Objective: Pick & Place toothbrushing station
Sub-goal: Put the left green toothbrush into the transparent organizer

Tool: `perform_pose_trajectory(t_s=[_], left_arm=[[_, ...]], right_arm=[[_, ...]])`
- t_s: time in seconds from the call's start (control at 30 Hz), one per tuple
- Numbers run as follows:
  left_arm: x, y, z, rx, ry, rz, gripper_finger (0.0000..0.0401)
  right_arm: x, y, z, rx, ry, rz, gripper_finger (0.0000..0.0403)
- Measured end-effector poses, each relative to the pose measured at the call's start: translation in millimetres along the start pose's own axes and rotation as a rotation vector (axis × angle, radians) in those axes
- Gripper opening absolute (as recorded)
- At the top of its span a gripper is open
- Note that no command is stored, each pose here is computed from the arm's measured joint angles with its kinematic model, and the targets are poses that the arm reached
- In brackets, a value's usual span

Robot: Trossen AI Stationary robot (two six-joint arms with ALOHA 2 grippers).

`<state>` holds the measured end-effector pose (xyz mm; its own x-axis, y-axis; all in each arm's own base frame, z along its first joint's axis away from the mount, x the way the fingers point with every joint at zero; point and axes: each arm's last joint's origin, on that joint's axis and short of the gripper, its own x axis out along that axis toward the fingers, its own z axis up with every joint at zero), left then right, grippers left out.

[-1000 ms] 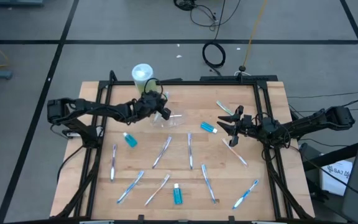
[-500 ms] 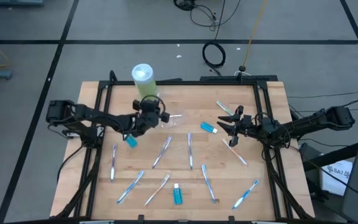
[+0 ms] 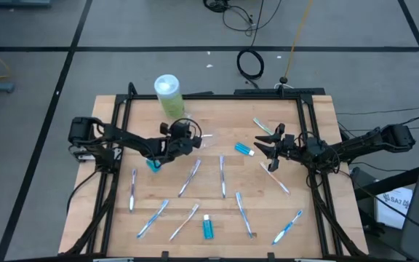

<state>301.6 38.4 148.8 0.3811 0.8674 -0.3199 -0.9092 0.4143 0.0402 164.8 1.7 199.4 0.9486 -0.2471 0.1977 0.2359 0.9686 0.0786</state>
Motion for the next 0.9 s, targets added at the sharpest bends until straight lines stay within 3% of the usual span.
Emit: perform_pose_trajectory(t_s=[0.13,0.57,0.7,0.9], left_arm=[[-0.6,-0.3,0.9,0.004,0.007,-0.018,0.0046],[-1.7,-0.5,3.2,0.116,0.012,-0.042,0.0165],[-5.0,-0.5,8.7,0.093,0.040,-0.119,0.0187],[-15.9,8.2,23.6,0.058,0.044,-0.128,0.0204]], right_arm=[[0.0,0.0,0.0,0.000,0.000,0.000,0.0100],[0.0,0.0,0.0,0.000,0.000,0.000,0.0100],[0.0,0.0,-0.1,-0.001,0.001,0.000,0.0100],[0.0,0.0,-0.2,-0.001,0.002,0.000,0.0100]])
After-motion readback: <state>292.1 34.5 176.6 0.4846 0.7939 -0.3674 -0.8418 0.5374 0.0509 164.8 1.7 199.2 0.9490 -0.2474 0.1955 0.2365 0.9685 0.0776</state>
